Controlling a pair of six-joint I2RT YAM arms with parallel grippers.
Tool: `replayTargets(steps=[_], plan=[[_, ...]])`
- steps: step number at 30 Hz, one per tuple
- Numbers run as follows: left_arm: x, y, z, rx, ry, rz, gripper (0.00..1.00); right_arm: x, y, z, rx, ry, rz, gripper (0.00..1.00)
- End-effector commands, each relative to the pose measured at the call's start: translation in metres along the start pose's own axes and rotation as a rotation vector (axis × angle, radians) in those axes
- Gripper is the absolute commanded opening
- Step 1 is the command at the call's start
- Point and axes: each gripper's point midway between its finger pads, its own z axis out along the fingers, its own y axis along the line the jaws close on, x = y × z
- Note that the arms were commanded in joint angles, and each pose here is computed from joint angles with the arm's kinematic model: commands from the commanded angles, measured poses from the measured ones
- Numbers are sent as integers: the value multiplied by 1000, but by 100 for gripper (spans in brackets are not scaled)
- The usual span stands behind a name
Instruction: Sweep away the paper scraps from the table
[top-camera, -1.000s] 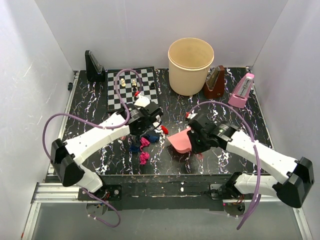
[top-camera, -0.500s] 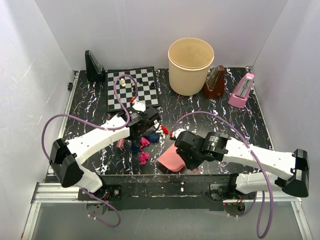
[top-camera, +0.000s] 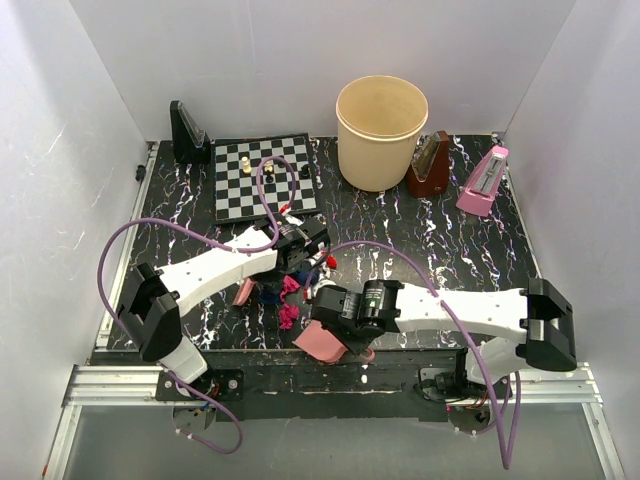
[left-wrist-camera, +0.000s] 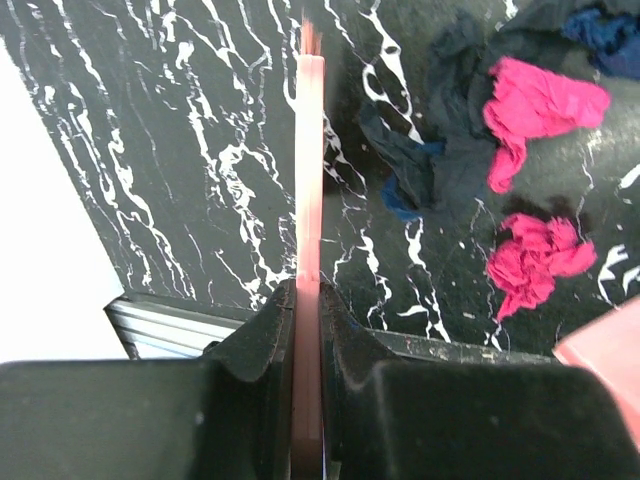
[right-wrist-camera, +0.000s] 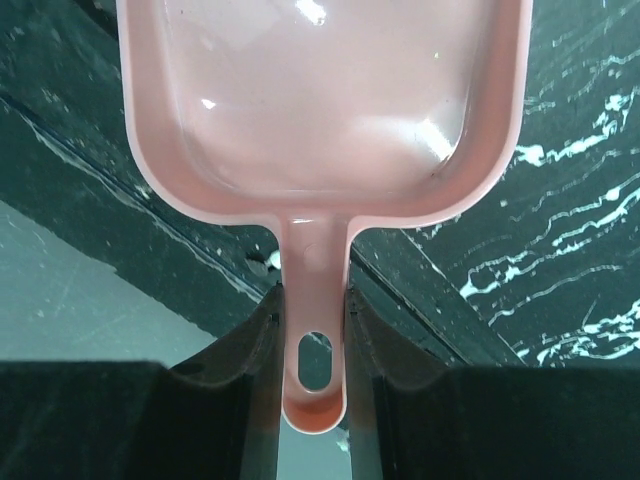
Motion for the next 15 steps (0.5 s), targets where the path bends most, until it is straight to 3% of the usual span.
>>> replayTargets(steps=[1, 15], plan=[[16, -2, -10, 90, 59, 60, 0, -34, 16, -1, -33, -99, 28, 1], [2, -63, -28, 429, 62, 163, 0, -63, 13, 17, 48, -147, 33, 1]])
